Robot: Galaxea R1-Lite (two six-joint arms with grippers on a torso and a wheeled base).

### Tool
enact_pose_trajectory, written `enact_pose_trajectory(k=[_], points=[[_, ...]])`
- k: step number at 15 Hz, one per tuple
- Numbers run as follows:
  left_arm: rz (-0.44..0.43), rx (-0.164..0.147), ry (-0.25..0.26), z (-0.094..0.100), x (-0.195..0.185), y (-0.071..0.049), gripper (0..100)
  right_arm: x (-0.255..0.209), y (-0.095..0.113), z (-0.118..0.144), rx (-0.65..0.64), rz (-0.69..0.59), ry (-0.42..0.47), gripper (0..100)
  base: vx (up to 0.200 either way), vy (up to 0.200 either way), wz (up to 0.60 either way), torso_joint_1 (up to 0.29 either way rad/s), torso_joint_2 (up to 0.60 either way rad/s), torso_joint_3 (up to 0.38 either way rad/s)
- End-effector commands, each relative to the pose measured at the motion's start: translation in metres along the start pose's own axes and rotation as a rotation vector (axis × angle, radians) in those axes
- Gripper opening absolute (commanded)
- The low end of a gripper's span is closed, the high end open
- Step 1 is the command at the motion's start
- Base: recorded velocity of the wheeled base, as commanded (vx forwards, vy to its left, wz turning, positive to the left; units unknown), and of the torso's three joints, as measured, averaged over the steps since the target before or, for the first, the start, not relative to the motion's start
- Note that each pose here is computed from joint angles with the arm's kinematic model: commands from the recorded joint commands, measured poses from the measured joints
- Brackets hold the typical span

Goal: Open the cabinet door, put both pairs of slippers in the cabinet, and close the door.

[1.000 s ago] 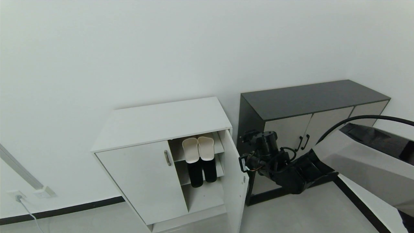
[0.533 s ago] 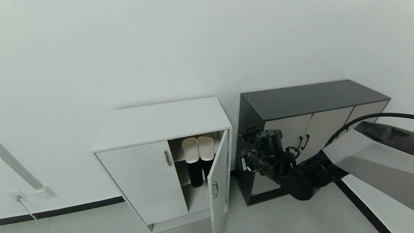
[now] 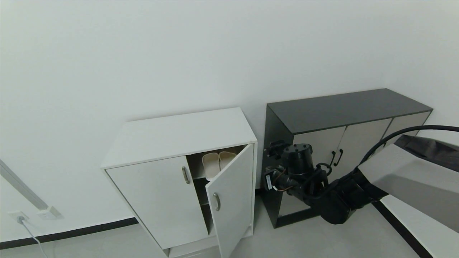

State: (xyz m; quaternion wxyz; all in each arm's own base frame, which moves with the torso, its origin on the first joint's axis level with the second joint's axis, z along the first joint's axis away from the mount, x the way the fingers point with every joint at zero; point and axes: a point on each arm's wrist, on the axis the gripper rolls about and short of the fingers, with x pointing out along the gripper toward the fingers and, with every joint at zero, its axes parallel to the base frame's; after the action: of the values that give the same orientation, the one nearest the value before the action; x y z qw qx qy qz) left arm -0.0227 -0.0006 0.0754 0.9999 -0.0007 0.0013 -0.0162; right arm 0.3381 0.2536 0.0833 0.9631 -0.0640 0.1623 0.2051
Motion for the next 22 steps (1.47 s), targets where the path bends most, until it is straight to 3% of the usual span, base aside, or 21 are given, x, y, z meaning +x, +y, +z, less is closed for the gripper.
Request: enact_pose_trajectory(k=[1,5,13,20,22], points=[[0.000,0.000,0.001,0.000,0.000,0.000,0,-0.001,0.002,0.001,-0.001,0.005,-0.003,0,0.000,0.000,0.60,0.002,0.00,0.002],[0.000,0.000,0.001,0.000,0.000,0.000,0,-0.001,0.002,-0.002,-0.001,0.024,-0.008,0,0.000,0.000,0.60,0.002,0.00,0.002],[0.000,0.000,-0.001,0.000,0.000,0.000,0,-0.010,-0.004,-0.006,-0.010,0.016,-0.042,0,0.000,0.000,0.00,0.000,0.00,0.000],[0.000,0.003,-0.001,0.000,0.000,0.000,0,-0.086,-0.006,-0.028,-0.050,0.092,0.071,0,0.000,0.000,0.00,0.000,0.00,0.000],[0.000,0.003,-0.001,0.000,0.000,0.000,0,-0.098,-0.003,-0.038,-0.056,0.111,0.088,0,0.200,0.000,0.00,-0.002,0.00,0.002]])
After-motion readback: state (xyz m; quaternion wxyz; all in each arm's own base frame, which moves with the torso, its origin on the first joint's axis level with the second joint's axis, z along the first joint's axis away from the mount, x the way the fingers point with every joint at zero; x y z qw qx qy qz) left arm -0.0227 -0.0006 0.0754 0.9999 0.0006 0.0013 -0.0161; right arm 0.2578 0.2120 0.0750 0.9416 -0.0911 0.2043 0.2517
